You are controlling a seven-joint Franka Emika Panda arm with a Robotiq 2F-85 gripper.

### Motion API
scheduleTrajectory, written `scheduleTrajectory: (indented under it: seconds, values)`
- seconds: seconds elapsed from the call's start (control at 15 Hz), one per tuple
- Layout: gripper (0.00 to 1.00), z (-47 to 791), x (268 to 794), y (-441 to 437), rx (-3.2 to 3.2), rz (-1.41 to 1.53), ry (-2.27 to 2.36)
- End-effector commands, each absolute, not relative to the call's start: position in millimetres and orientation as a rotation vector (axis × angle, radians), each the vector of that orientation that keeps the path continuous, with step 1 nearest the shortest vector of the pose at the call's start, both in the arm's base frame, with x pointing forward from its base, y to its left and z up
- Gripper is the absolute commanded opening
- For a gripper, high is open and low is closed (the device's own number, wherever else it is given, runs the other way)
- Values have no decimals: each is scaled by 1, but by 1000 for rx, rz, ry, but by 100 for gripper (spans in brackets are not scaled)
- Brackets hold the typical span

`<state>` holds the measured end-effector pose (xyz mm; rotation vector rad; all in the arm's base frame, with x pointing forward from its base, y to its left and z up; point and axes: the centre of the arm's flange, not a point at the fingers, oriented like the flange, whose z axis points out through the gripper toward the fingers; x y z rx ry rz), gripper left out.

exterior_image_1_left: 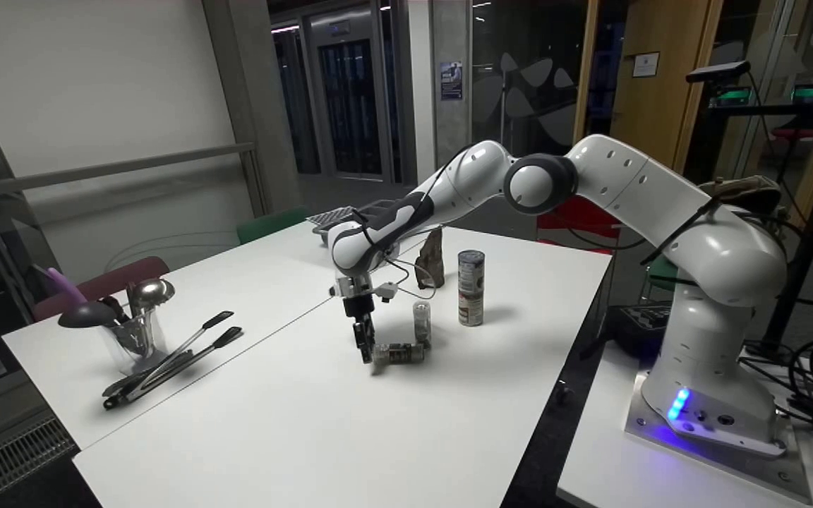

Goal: Put the bottle upright

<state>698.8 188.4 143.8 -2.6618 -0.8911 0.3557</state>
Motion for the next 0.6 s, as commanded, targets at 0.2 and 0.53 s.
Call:
scheduleTrajectory:
  seconds: [0.2,0.53]
  values:
    - [100,148,700,185,-2687,371,-844]
    - [100,146,699,184,-2689,376,-837]
